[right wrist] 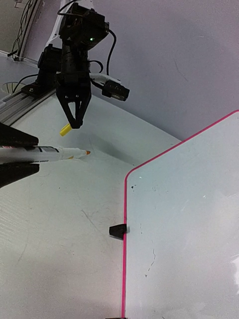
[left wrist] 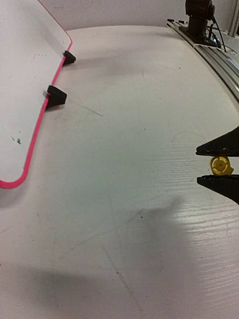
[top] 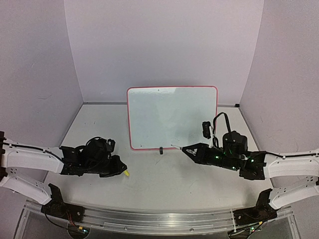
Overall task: Write a sentence on the whiteboard
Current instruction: Place the pen cap at the center of the board.
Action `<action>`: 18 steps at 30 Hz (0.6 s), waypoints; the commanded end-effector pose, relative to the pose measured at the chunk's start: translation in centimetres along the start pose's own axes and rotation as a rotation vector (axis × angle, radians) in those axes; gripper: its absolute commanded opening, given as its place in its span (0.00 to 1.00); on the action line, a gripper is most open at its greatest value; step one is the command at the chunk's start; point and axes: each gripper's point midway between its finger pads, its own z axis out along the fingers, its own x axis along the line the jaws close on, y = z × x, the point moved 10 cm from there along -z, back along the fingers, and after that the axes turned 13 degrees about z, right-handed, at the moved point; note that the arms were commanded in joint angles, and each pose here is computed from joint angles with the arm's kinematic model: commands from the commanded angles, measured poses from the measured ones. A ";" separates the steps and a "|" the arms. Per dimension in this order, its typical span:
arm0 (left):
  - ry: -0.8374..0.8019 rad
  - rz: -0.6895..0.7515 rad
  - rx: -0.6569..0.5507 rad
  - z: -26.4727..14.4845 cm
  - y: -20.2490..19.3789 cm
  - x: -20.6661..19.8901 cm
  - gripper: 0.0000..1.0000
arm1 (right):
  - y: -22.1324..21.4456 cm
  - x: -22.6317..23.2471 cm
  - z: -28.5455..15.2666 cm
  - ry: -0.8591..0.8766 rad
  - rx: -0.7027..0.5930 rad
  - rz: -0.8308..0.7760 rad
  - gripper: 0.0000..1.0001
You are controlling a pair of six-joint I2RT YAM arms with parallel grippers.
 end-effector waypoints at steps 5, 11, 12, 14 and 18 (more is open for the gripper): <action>0.062 0.022 0.118 2.7 0.3 -0.8 0.07 | 0.7 2.5 1.1 0.081 0.055 -0.035 0.00; 0.069 0.039 0.131 3.1 0.2 -0.8 0.29 | 0.5 2.2 1.0 0.082 0.062 -0.029 0.00; 0.075 0.043 0.133 3.1 0.1 -0.7 0.35 | 0.5 2.3 0.9 0.086 0.064 -0.032 0.00; 0.094 0.052 0.141 3.0 0.1 -0.6 0.48 | 0.5 2.4 0.8 0.096 0.069 -0.038 0.00; 0.142 0.067 0.139 2.5 0.3 -0.3 0.79 | 0.5 2.2 0.4 0.077 0.065 -0.040 0.00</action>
